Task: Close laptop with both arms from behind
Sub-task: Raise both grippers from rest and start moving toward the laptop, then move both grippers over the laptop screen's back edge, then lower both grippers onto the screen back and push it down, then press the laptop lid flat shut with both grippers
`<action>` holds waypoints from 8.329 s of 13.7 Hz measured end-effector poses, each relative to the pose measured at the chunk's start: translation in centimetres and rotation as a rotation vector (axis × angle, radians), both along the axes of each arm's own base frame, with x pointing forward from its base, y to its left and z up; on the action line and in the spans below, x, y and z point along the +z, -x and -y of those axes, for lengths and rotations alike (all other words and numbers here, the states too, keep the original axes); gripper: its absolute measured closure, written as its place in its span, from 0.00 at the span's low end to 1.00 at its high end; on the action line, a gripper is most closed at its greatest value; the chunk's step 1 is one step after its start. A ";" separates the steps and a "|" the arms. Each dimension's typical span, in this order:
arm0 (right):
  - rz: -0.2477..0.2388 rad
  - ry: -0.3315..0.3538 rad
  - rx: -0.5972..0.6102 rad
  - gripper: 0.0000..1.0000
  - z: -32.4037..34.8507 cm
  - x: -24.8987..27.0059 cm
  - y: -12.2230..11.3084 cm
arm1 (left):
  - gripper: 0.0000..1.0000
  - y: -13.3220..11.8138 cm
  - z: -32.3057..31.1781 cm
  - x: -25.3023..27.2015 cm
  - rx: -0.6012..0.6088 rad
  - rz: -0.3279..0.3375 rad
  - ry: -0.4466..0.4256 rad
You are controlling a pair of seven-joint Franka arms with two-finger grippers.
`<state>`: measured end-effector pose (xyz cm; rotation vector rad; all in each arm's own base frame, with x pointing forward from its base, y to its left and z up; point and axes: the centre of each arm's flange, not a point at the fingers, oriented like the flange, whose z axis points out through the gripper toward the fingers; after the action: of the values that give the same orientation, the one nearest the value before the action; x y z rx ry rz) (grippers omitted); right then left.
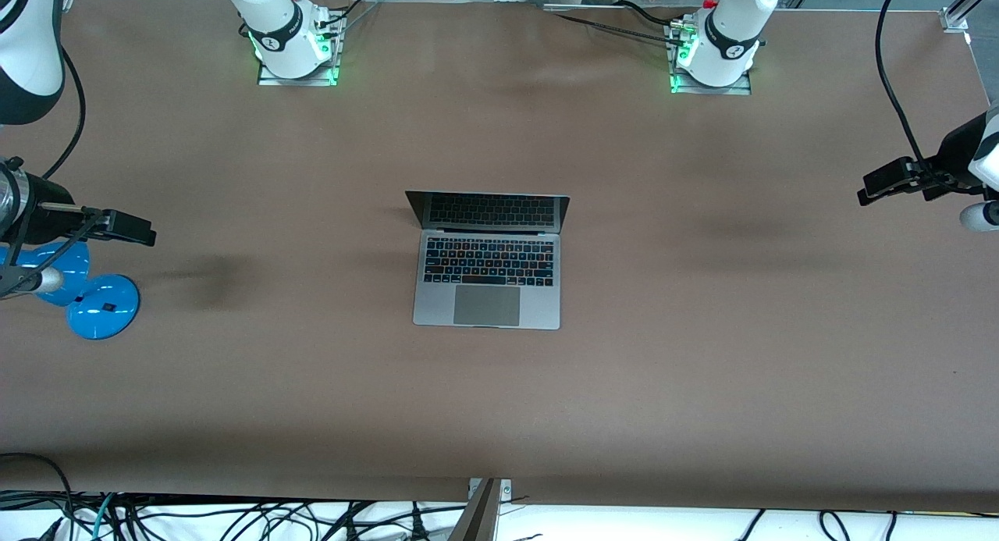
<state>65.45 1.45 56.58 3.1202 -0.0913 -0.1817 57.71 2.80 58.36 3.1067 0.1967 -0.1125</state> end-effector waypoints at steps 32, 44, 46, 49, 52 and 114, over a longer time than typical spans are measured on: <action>0.012 -0.015 0.015 0.00 -1.3 0.3 0.0 | 0.00 1.6 13.7 0.9 -0.038 -0.004 -0.008; 0.016 -0.096 0.054 0.00 -26.5 -0.1 5.1 | 0.00 4.7 23.8 0.3 -0.039 -0.022 -0.015; 0.020 -0.097 0.015 0.00 -30.6 -1.3 6.1 | 0.00 5.5 26.1 -0.3 -0.032 -0.019 -0.015; 0.005 -0.095 -0.007 0.00 -35.7 -3.7 7.8 | 0.00 6.8 29.6 -2.2 -0.018 -0.014 -0.012; -0.030 -0.076 -0.024 0.03 -40.0 -6.6 9.6 | 0.00 7.9 32.3 -4.3 -0.009 -0.016 -0.010; 0.035 -0.143 -0.085 0.99 -41.2 -25.4 4.6 | 0.99 -1.0 41.8 -28.7 0.118 -0.005 0.100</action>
<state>60.89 42.67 31.19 3.2652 -0.2222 -0.1402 58.69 -38.97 29.68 2.9872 0.3614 -0.1227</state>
